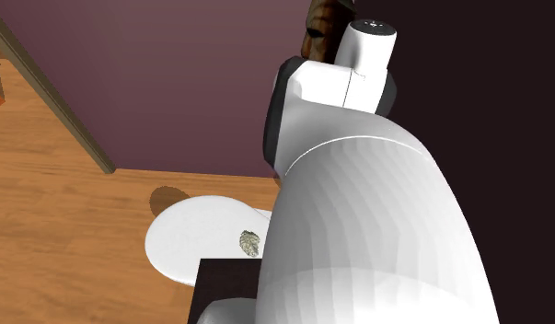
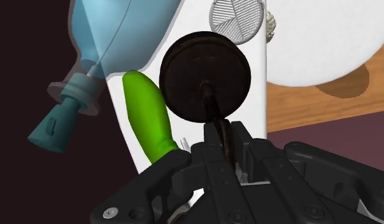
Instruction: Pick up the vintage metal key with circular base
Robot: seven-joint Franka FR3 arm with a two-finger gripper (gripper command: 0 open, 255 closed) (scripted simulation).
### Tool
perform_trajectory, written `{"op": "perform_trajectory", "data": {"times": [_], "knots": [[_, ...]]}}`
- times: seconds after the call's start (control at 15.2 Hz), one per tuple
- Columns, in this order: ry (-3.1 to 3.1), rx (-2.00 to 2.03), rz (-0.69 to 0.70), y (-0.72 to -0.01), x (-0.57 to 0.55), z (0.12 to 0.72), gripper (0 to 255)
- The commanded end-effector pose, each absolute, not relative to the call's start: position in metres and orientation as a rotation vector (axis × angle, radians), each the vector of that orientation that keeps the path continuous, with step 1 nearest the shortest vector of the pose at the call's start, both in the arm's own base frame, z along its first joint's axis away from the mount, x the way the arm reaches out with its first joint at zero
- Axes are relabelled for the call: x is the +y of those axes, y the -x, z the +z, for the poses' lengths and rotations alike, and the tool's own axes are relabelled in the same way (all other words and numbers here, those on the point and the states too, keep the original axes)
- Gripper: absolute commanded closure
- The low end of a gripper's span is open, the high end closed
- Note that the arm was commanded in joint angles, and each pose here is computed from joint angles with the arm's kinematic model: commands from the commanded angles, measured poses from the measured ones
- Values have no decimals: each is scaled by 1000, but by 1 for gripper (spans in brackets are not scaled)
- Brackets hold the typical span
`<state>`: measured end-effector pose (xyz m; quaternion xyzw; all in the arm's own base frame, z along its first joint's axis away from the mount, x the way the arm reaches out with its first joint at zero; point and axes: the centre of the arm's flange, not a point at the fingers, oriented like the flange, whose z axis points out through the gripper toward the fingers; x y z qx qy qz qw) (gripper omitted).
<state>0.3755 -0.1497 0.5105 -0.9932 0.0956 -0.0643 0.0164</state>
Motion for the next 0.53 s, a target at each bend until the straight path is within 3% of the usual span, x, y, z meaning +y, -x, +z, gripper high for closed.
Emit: {"op": "perform_trajectory", "data": {"times": [0.0,0.46], "knots": [[3088,297,-200,-375,-149,521,255],[3088,297,-200,-375,-149,549,255]]}}
